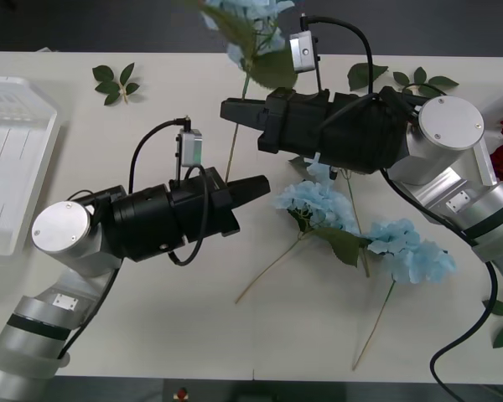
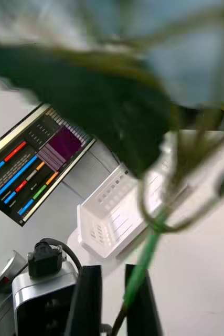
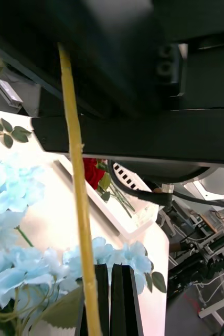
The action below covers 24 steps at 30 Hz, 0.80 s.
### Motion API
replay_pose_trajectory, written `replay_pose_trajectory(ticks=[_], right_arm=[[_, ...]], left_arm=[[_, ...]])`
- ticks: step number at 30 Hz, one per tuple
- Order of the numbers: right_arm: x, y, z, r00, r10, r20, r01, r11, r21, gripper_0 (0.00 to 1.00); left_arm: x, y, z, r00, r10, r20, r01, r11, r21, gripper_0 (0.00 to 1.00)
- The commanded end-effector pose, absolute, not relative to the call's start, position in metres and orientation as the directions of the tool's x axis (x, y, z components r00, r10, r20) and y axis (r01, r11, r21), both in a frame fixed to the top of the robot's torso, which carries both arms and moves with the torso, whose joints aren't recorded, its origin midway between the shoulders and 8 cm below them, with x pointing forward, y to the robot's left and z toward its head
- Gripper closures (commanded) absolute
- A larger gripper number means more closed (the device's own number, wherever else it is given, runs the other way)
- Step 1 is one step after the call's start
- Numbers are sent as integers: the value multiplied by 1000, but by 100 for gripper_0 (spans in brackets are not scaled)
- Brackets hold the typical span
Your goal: Put the red flowers into the right box and the blue flowers into the left box
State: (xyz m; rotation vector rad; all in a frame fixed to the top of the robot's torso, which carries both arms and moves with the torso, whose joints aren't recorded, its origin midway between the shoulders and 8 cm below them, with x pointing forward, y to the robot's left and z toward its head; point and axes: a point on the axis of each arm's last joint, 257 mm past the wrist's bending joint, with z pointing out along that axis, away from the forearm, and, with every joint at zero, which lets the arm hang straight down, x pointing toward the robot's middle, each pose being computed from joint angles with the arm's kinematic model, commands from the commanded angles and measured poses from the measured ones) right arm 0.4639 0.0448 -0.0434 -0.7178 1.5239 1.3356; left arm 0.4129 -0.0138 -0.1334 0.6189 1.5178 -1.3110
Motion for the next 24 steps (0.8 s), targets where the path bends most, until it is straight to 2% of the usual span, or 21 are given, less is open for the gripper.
replay_pose_trajectory(ticks=[1, 3, 9, 18, 24], right_arm=[[471, 30, -27, -309, 129, -942, -907, 259, 333, 22], [469, 25, -26, -300, 118, -947, -911, 260, 321, 15], [463, 16, -23, -305, 102, -947, -915, 244, 321, 9], [465, 9, -19, -300, 104, -948, -914, 252, 317, 8], [465, -4, -10, -314, 107, -943, -909, 251, 332, 8]], left_arm=[[416, 4, -113, -330, -220, -918, 881, 277, -384, 100], [415, 11, -111, -339, -230, -912, 877, 273, -395, 100], [427, 58, -111, -334, -227, -915, 856, 332, -396, 100], [427, 130, -99, -306, -141, -942, 859, 385, -336, 100], [435, 196, -92, -266, -54, -962, 829, 497, -257, 100]])
